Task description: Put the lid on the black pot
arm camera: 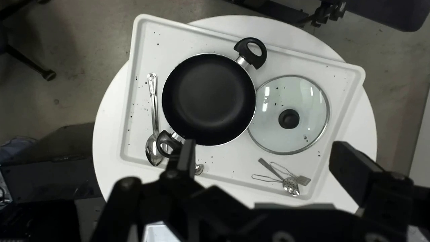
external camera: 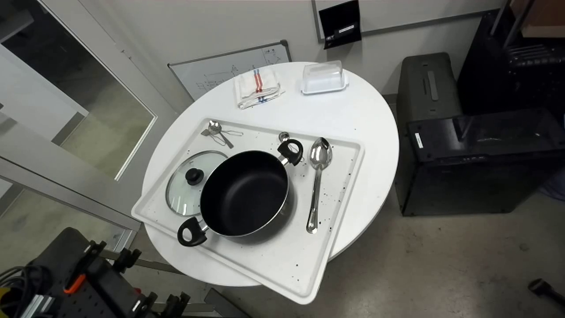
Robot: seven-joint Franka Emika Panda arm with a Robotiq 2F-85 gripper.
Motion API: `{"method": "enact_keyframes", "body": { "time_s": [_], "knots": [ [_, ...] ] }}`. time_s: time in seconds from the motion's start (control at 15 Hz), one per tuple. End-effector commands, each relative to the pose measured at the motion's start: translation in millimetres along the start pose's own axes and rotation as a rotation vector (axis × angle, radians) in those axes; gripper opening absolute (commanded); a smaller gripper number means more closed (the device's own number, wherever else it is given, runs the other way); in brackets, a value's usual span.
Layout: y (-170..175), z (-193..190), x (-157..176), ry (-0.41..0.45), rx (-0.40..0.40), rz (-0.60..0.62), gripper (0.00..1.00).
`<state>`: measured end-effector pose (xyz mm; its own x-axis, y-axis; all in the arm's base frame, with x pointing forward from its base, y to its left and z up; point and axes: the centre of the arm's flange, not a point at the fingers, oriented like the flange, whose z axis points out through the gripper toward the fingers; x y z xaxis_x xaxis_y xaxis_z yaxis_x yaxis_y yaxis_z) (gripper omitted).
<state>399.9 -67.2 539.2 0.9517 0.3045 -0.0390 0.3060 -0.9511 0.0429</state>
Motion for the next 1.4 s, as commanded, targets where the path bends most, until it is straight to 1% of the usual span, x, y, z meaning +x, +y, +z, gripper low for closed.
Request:
{"method": "enact_keyframes", "body": {
  "time_s": [0.0,0.2,0.4,0.73,1.2,1.33],
  "knots": [
    [-20.9,35.2,33.8,0.005,-0.006,-0.042,1.00],
    [-46.6,76.9,57.5,-0.036,-0.007,-0.111,1.00],
    [-72.7,116.3,73.0,-0.073,-0.012,-0.173,1.00],
    [-114.6,185.2,96.6,-0.102,-0.019,-0.267,1.00],
    [-153.2,280.0,118.6,-0.034,-0.062,-0.340,1.00],
    [-163.3,306.5,124.3,-0.029,-0.063,-0.363,1.00]
  ]
}}
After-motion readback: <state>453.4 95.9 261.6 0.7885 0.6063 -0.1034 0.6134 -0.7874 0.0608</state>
